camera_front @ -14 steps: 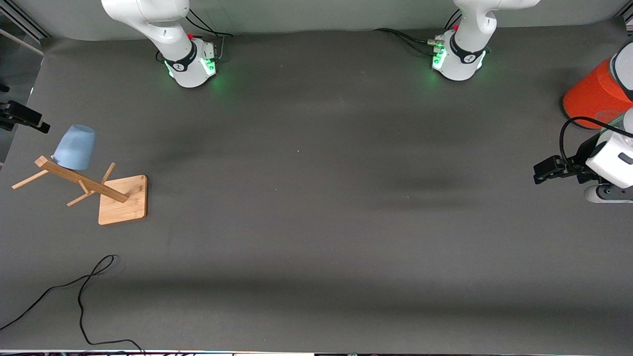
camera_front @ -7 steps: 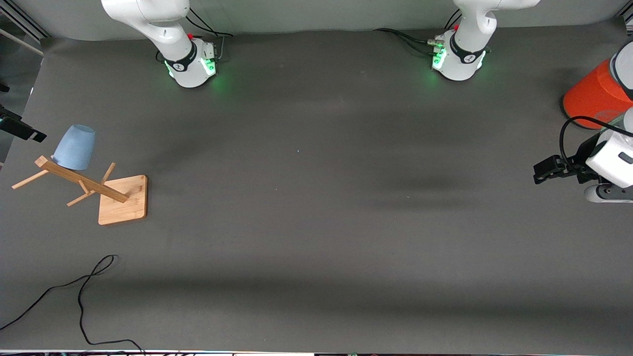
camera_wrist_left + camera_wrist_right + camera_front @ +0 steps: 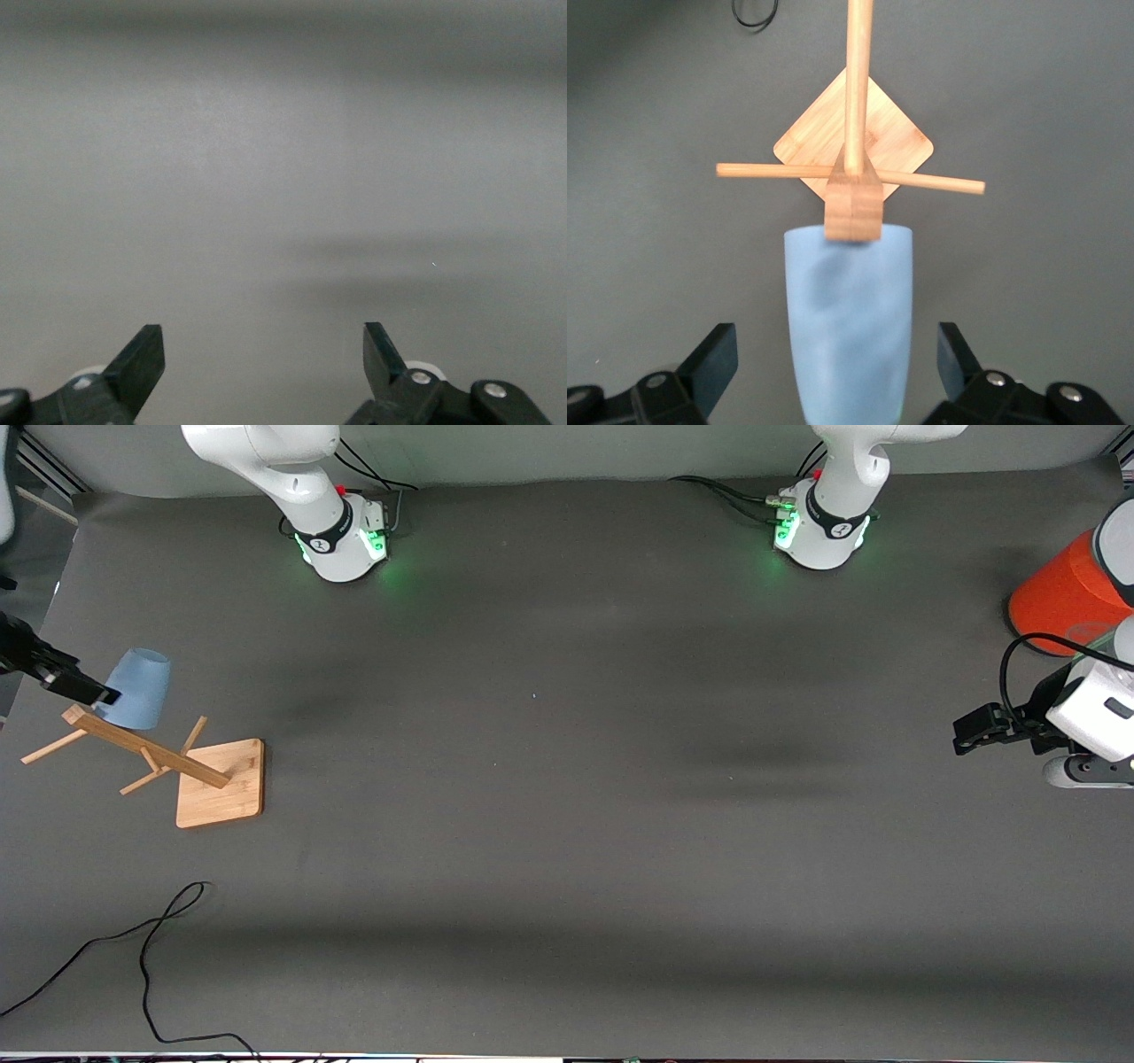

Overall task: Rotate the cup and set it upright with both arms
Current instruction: 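Close the right gripper on the blue cup's base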

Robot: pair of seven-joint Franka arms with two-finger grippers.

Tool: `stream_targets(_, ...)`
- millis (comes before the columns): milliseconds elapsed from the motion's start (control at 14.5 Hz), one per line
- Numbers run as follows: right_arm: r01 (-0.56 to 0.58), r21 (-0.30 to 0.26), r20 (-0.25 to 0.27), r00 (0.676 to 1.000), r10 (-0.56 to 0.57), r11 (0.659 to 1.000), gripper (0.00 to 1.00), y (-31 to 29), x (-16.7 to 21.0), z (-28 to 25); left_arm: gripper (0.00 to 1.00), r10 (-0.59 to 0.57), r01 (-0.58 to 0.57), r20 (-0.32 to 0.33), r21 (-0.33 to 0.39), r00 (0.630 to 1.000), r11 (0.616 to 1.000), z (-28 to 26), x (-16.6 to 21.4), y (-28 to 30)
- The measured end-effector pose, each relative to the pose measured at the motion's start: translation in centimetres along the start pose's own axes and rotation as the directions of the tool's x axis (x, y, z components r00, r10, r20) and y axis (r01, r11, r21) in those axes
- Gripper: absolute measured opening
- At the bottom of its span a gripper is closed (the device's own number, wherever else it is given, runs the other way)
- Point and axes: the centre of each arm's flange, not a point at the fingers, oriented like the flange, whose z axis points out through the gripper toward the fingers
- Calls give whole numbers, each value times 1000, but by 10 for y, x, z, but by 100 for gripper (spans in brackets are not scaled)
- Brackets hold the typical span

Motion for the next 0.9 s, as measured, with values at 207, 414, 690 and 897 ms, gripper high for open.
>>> stream_targets(207, 1, -8, 21, 1000, -1, 1000, 100, 0, -2, 30, 100, -1, 1, 0, -3, 1000, 1000, 0, 0, 0)
stream_targets(414, 1, -10, 28, 1000, -1, 1000, 100, 1, -4, 42, 100, -2, 2, 1, -3, 1000, 1000, 1, 0, -1)
stream_targets(690, 2, -11, 31, 1000, -1, 1000, 93, 1, -5, 45, 100, 6, -6, 13, -1, 1000, 1000, 8, 2, -10)
stream_targets(897, 3, -11, 30, 1000, -3, 1000, 79, 1, -5, 45, 100, 17, -17, 28, 0, 999, 1000, 17, 5, -14)
